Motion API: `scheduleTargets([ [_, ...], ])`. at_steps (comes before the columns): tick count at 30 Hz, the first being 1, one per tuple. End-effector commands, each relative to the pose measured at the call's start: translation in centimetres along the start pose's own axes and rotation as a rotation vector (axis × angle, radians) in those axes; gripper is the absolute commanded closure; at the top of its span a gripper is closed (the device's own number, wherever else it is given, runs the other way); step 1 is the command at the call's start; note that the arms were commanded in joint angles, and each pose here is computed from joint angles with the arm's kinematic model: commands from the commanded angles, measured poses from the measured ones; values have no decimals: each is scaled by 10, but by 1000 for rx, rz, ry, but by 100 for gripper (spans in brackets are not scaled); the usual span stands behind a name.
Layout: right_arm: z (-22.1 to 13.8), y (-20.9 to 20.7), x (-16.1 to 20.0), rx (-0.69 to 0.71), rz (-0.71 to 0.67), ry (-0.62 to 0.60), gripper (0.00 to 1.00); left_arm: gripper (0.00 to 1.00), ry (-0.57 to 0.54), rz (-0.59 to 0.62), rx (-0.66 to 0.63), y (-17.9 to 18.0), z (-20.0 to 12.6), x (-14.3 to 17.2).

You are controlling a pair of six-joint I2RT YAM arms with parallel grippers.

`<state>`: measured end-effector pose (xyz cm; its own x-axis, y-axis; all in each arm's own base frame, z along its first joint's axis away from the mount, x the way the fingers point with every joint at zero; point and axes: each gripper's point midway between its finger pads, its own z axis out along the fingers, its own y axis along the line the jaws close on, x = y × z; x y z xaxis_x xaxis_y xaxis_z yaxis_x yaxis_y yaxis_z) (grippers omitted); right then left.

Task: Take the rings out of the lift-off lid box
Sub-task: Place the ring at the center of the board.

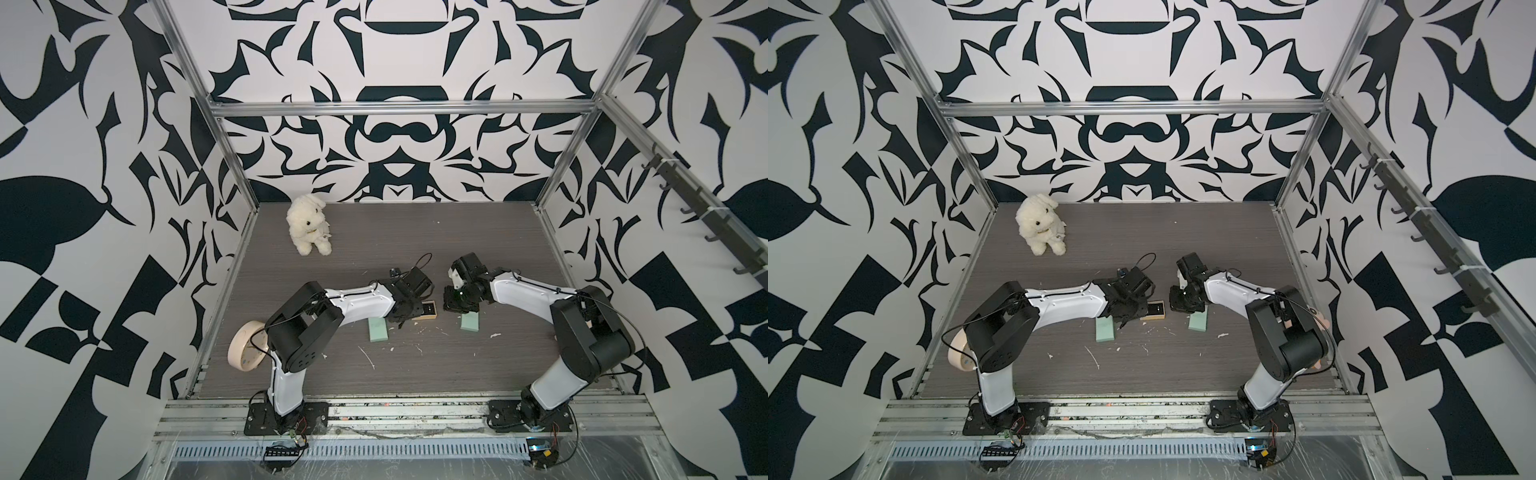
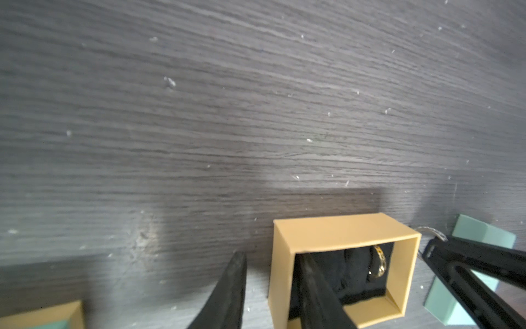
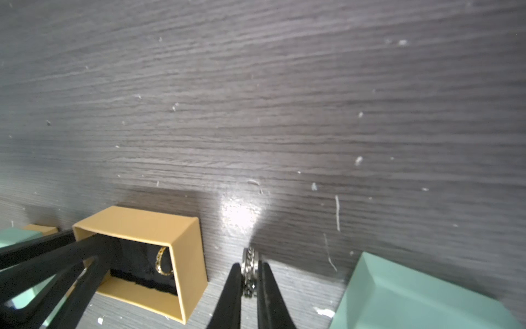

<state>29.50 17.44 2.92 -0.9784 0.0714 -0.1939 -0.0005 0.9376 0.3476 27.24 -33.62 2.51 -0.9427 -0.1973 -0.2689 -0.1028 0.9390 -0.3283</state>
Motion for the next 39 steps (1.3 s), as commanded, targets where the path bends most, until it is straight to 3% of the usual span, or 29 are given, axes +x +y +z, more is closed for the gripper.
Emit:
scheduleTargets([
  [1, -1, -4, -1, 9, 9, -10, 80, 65, 56, 7, -109, 31, 4, 17],
  [9, -8, -6, -3, 23, 12, -30, 75, 65, 60, 6, -108, 31, 5, 18],
  [39, -16, 20, -4, -72, 17, -28, 76, 65, 59, 5, -111, 32, 7, 18],
])
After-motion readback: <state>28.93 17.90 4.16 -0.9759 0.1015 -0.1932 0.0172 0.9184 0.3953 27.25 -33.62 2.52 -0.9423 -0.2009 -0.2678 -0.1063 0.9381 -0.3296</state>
